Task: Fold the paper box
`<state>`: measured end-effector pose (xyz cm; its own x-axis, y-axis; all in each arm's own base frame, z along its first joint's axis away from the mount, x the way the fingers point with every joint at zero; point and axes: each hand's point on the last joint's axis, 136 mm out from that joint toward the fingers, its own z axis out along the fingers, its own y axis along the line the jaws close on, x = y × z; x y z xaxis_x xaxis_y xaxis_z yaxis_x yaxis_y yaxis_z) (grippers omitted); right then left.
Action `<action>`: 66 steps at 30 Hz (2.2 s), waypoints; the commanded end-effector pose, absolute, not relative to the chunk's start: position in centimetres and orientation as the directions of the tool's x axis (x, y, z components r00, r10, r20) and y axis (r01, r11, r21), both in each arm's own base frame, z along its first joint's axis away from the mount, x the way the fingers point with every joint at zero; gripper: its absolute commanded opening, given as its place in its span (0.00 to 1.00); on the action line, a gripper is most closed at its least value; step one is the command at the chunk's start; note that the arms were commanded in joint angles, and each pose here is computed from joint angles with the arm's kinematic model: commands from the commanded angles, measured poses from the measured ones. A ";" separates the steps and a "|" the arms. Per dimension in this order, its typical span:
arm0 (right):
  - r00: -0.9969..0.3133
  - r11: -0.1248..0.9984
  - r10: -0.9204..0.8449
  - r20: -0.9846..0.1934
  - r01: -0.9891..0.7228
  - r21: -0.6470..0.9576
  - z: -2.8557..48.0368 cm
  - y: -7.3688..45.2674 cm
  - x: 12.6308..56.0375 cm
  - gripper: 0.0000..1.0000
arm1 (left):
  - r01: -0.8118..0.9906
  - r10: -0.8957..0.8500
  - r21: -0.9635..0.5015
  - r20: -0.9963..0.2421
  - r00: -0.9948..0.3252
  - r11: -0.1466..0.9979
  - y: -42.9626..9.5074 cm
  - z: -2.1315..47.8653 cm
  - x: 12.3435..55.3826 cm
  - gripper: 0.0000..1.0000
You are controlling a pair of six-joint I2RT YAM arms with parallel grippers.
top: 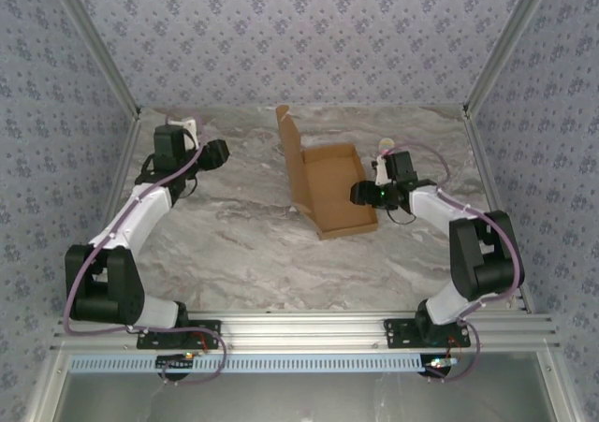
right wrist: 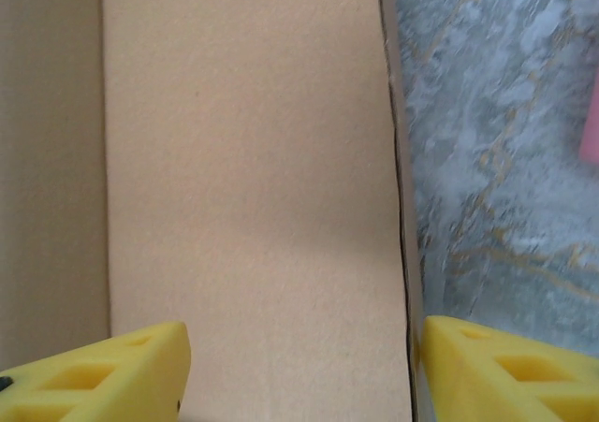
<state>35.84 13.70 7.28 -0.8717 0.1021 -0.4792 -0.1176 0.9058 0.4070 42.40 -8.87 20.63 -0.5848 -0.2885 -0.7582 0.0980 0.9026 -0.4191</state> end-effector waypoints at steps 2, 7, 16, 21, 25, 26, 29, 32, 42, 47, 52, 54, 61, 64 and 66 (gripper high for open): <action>-0.859 0.868 0.110 -0.501 -0.162 0.470 8.2 16.3 34.4 0.69 | 0.103 -0.377 -0.507 -0.747 -0.548 0.856 -9.5 20.5 42.7 0.65; -0.848 0.834 0.074 -0.524 -0.236 0.499 8.5 20.5 33.2 0.68 | 0.061 -0.429 -0.540 -0.727 -0.536 0.839 -9.0 19.2 42.3 0.65; -0.808 0.759 -0.097 -0.581 -0.437 0.482 10.2 28.7 31.6 0.69 | -0.069 -0.425 -0.439 -0.802 -0.419 0.896 -4.6 21.0 41.2 0.67; -0.772 0.813 -0.158 -0.615 -0.456 0.363 11.0 27.0 32.5 0.69 | -0.164 -0.453 -0.423 -0.825 -0.338 0.891 -1.3 21.6 40.0 0.70; -0.764 0.876 -0.141 -0.630 -0.392 0.279 11.7 23.5 34.4 0.70 | -0.192 -0.451 -0.409 -0.831 -0.325 0.892 -0.6 21.6 39.3 0.71; -0.762 0.894 -0.131 -0.635 -0.367 0.257 12.0 22.3 34.9 0.70 | -0.191 -0.447 -0.405 -0.834 -0.325 0.894 -0.6 21.7 39.2 0.71; -0.759 0.946 -0.082 -0.646 -0.263 0.189 12.7 18.0 36.9 0.71 | -0.180 -0.434 -0.396 -0.838 -0.329 0.901 -0.7 22.5 38.9 0.71; -0.776 0.982 -0.020 -0.631 -0.135 0.135 12.6 13.1 38.9 0.72 | -0.129 -0.435 -0.415 -0.844 -0.314 0.900 -1.4 24.3 38.5 0.71; -0.836 0.993 0.113 -0.537 0.113 0.033 9.4 4.8 45.2 0.70 | 0.226 -0.238 -0.325 -0.909 -0.342 0.918 -10.8 31.7 37.3 0.70; -0.853 0.988 0.147 -0.500 0.152 0.032 7.4 4.1 47.6 0.66 | 0.402 -0.119 -0.248 -0.940 -0.319 0.882 -16.0 34.3 36.1 0.70; -0.878 0.986 0.153 -0.454 0.164 0.014 5.6 3.7 48.9 0.60 | 0.495 -0.066 -0.217 -0.950 -0.304 0.841 -19.2 35.4 35.1 0.70; -0.881 0.986 0.150 -0.448 0.164 0.006 5.5 3.6 49.4 0.58 | 0.518 -0.056 -0.213 -0.952 -0.301 0.829 -19.9 35.6 34.8 0.70; -0.903 0.985 0.162 -0.397 0.172 0.012 4.5 3.7 49.6 0.53 | 0.544 -0.041 -0.208 -0.952 -0.303 0.813 -21.0 35.4 34.6 0.70; -0.903 0.983 0.170 -0.395 0.182 0.007 4.5 3.6 49.8 0.51 | 0.556 -0.035 -0.211 -0.950 -0.311 0.804 -21.5 35.2 34.7 0.70; -0.904 0.983 0.174 -0.392 0.184 0.012 4.4 3.7 49.9 0.50 | 0.565 -0.030 -0.215 -0.948 -0.318 0.796 -21.9 35.0 34.7 0.70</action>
